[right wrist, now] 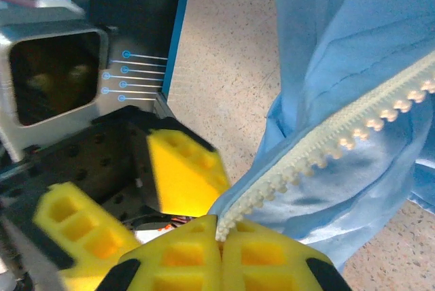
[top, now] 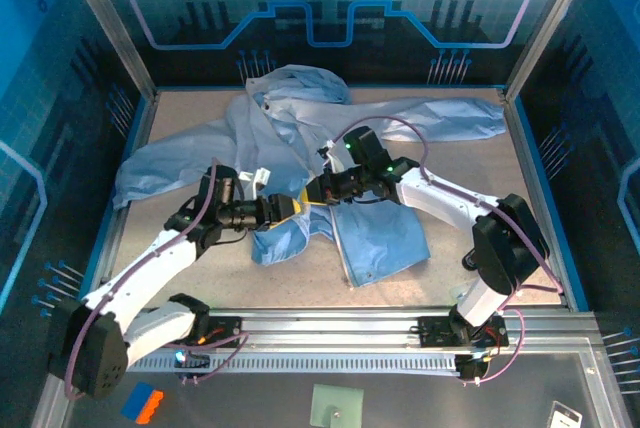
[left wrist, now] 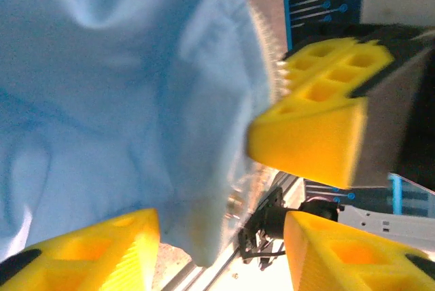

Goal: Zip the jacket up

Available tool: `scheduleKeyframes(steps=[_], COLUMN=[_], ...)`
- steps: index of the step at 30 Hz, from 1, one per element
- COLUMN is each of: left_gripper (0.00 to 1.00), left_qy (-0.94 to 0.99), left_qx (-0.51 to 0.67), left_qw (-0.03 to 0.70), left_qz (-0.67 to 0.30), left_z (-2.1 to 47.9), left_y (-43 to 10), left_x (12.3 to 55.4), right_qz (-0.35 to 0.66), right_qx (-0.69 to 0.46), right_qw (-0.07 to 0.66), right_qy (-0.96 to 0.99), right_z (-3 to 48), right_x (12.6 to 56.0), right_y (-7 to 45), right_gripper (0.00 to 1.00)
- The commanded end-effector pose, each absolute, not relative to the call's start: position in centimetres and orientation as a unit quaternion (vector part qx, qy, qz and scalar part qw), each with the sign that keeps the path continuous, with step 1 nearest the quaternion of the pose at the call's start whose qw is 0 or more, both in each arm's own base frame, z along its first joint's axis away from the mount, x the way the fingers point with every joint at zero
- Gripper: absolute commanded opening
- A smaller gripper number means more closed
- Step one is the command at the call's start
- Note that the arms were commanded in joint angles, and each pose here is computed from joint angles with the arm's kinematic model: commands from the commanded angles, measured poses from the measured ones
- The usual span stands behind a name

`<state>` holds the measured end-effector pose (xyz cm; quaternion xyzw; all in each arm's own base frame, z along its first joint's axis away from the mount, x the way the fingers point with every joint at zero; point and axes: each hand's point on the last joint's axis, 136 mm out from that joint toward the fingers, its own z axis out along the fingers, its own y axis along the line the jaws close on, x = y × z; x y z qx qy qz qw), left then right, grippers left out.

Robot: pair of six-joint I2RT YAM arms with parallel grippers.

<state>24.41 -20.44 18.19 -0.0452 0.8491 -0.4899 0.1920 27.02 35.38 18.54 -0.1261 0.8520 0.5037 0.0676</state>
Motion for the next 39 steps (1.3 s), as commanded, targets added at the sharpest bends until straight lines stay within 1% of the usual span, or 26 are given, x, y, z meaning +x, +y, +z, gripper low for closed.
scheduleKeyframes(steps=[1, 3, 5, 7, 10, 14, 19, 26, 29, 32, 35, 36, 37, 39], left_gripper=[0.44, 0.38, 0.38, 0.4, 0.47, 0.47, 0.38, 0.3, 0.24, 0.18, 0.06, 0.02, 0.0, 0.0], left_qy=[0.854, 0.847, 0.843, 0.84, 0.832, 0.82, 0.808, 0.801, 0.8, 0.801, 0.801, 0.802, 0.803, 0.806], left_qx=[-0.043, -0.049, -0.056, -0.061, -0.057, -0.049, -0.046, -0.044, -0.045, -0.044, -0.044, -0.042, -0.043, -0.041], left_qw=[0.212, 0.211, 0.207, 0.204, 0.195, 0.177, 0.179, 0.172, 0.172, 0.172, 0.172, 0.173, 0.174, 0.176], left_qz=[-0.473, -0.485, -0.494, -0.499, -0.517, -0.543, -0.559, -0.572, -0.572, -0.572, -0.571, -0.571, -0.569, -0.563], left_z=[19.8, 19.9, 19.6, 19.0, 18.5, 18.2, 18.5, 18.5, 18.5, 18.4, 18.4, 18.4, 18.4, 18.2], left_y=[-19.4, -19.6, -19.8, -19.9, -20.5, -21.3, -21.5, -21.8, -21.8, -21.8, -21.7, -21.7, -21.7, -21.5], left_x=[24.0, 24.0, 24.1, 24.3, 24.4, 24.4, 24.3, 24.0, 23.9, 23.9, 23.8, 23.8, 23.8, 23.7], right_qz=[0.489, 0.492, 0.495, 0.499, 0.506, 0.516, 0.523, 0.53, 0.531, 0.531, 0.53, 0.528, 0.527, 0.524], right_qx=[-0.143, -0.143, -0.145, -0.148, -0.152, -0.155, -0.151, -0.148, -0.148, -0.147, -0.146, -0.144, -0.144, -0.143], right_qw=[0.072, 0.07, 0.069, 0.068, 0.065, 0.057, 0.051, 0.046, 0.046, 0.045, 0.045, 0.045, 0.044, 0.048], right_qy=[0.858, 0.856, 0.854, 0.851, 0.847, 0.841, 0.837, 0.834, 0.833, 0.833, 0.834, 0.836, 0.836, 0.838], right_z=[19.3, 19.4, 19.6, 19.8, 20.1, 20.2, 20.0, 20.0, 20.1, 20.0, 19.9, 19.8, 19.8, 19.8], right_x=[26.5, 26.6, 26.6, 26.5, 26.4, 26.3, 26.5, 26.7, 26.8, 26.8, 26.8, 26.9, 26.9, 27.0], right_y=[35.0, 35.1, 35.2, 35.3, 35.4, 35.6, 36.0, 36.4, 36.5, 36.5, 36.5, 36.4, 36.3, 35.8], right_gripper=[0.0, 0.0, 0.0, 0.0, 0.0, 0.0, 0.0, 0.0, 0.0, 0.0, 0.0, 0.02, 0.08, 0.22])
